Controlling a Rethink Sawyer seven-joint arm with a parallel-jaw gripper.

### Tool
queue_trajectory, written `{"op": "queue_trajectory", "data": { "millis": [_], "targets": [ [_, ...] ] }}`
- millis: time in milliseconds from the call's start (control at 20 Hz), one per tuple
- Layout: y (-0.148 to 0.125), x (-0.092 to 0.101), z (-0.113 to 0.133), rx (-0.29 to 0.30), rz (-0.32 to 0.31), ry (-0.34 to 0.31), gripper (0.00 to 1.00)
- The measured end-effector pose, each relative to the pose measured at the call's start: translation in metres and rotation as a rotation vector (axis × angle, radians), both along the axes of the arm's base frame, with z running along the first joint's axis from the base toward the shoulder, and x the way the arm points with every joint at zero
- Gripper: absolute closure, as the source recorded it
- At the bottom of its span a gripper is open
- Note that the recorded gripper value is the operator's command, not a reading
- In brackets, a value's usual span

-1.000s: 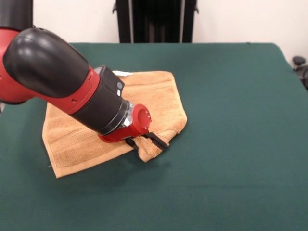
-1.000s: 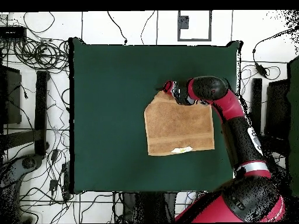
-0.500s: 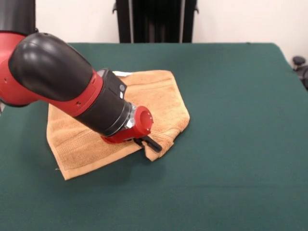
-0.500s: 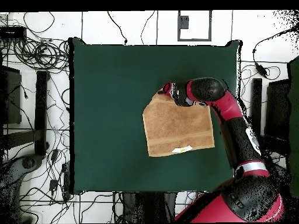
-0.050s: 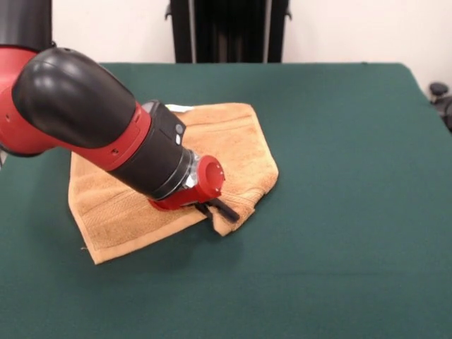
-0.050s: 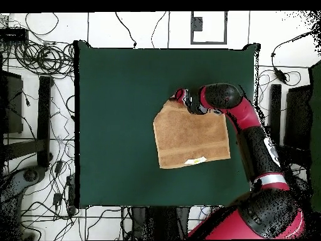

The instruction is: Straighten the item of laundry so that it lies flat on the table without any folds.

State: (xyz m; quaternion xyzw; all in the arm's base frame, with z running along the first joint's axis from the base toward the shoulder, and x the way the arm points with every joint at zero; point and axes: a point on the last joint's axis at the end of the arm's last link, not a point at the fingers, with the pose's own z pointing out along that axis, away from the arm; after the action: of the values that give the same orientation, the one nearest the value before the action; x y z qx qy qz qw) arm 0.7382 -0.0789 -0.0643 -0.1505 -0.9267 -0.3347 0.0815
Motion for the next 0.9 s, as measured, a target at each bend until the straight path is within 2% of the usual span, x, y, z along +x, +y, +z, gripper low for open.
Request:
{"op": "queue_trajectory", "data": {
  "millis": [150,750,800,900],
  "targets": [
    [0.0052,0.0039,0.0054,0.017,0.001,-0.002,0.00],
    [0.0074,0.0038,0.0060,0.012,0.011,-0.003,0.00],
    [0.0065,0.0020,0.0039,0.004,0.015,-0.002,1.00],
    [0.0063,0.0004,0.0019,-0.001,0.019,0.000,1.00]
  ]
}}
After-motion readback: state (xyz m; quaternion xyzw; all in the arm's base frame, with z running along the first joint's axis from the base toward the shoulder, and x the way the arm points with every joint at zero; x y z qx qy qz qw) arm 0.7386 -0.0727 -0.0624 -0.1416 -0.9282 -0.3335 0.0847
